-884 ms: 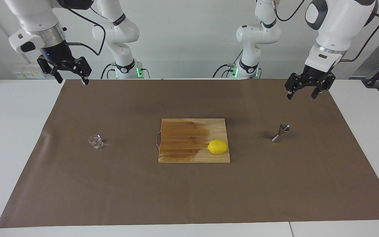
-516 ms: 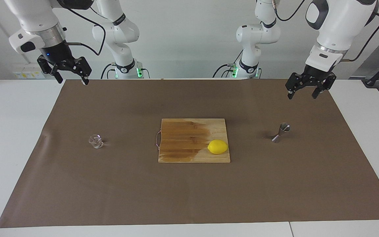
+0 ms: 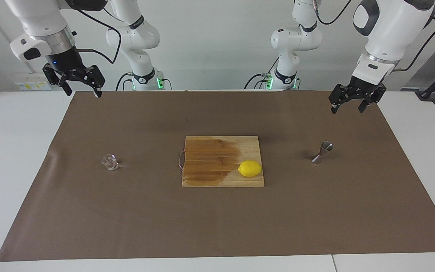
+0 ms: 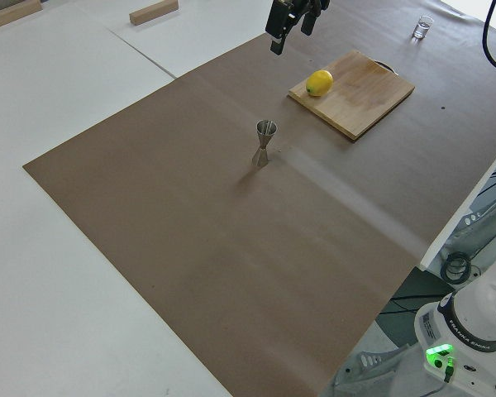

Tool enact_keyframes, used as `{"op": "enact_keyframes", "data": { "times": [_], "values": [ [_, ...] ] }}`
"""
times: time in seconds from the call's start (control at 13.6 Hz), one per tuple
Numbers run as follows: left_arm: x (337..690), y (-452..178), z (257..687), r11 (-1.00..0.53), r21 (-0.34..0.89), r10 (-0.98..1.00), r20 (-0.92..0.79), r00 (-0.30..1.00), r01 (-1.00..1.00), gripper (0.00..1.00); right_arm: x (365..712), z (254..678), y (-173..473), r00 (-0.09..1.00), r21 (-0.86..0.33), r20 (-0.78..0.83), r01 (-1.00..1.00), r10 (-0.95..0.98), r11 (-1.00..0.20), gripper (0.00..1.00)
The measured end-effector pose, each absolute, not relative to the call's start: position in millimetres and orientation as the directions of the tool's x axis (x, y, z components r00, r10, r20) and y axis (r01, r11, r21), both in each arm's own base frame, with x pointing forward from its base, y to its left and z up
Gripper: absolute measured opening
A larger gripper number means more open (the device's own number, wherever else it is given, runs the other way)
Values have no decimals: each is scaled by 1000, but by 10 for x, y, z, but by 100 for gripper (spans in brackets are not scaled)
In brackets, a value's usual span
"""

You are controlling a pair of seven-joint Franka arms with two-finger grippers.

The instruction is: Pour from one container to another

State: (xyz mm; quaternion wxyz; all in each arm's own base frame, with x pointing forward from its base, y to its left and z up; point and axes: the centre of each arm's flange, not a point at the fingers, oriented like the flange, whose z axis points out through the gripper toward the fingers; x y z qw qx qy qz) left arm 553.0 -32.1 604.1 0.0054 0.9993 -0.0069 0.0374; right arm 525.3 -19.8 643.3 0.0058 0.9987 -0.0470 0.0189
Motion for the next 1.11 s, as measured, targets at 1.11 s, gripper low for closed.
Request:
{"op": "enact_keyframes", "data": {
  "times": [1.11],
  "values": [
    [5817,381,5443,-871,165,395,-327,859,463,100,5253,6433,-198,995,10,38,-94,-94,-996,100]
  ]
}}
